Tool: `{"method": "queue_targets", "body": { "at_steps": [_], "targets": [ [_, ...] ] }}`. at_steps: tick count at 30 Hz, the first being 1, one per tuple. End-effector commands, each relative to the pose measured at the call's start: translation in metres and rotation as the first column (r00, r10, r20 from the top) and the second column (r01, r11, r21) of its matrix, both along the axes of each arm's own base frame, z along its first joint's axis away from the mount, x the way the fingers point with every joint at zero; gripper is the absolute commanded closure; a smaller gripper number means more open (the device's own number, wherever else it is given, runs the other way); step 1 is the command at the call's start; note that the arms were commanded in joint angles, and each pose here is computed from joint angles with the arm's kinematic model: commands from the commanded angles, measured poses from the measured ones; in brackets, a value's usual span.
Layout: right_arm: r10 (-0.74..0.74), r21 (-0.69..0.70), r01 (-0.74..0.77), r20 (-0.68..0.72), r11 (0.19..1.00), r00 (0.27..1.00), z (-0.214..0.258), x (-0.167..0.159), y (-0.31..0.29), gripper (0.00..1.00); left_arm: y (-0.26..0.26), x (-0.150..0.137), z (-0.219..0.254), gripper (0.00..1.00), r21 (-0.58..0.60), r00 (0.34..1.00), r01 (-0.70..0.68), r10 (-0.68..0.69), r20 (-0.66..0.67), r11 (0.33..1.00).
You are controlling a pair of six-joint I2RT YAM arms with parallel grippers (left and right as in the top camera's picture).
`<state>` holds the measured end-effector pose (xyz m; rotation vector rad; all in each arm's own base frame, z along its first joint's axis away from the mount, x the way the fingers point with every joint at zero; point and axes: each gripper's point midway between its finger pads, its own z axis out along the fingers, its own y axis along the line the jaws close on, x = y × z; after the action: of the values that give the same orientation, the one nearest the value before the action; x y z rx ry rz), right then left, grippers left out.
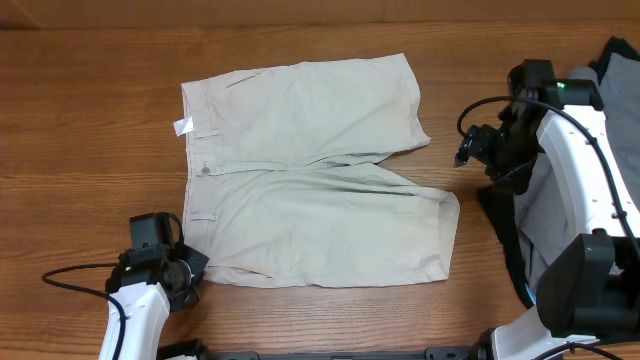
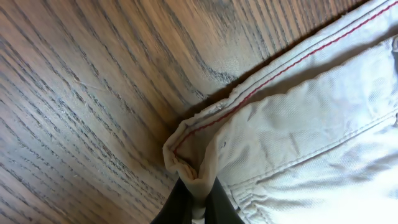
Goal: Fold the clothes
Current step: 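Grasp the bottom left hem of the shorts with the left gripper, then grasp the bottom right leg hem with the right gripper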
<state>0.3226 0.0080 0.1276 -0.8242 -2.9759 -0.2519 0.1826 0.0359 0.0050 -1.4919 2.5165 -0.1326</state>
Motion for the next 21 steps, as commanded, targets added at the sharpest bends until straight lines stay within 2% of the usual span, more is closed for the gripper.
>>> {"method": "queue_targets", "body": {
  "at_steps": [1, 10, 12, 15, 21],
  "targets": [
    [-0.096, 0.087, 0.096, -0.006, 0.992, 0.995, 0.008, -0.002, 0.014, 0.17, 0.006, 0.007, 0.007, 0.96, 0.034, 0.999, 0.036, -0.037, 0.021, 0.999],
    [-0.200, 0.121, 0.203, -0.038, 0.972, 0.979, -0.012, -0.050, 0.023, 0.15, 0.007, 0.014, 0.013, 0.96, 0.043, 0.998, 0.051, -0.052, 0.041, 0.998],
    [-0.255, 0.120, 0.259, -0.047, 0.959, 0.966, -0.022, -0.081, 0.026, 0.16, 0.007, 0.014, 0.013, 0.96, 0.043, 0.998, 0.050, -0.052, 0.041, 0.998],
    [-0.289, 0.122, 0.298, -0.083, 0.947, 0.954, -0.037, -0.105, 0.030, 0.17, 0.007, 0.014, 0.013, 0.96, 0.043, 0.998, 0.050, -0.052, 0.041, 0.998],
    [-0.269, 0.250, 0.319, -0.215, 0.914, 0.939, -0.078, -0.150, 0.068, 0.21, 0.003, 0.015, 0.013, 0.95, 0.020, 0.997, 0.057, -0.058, 0.047, 0.998]
  ]
}}
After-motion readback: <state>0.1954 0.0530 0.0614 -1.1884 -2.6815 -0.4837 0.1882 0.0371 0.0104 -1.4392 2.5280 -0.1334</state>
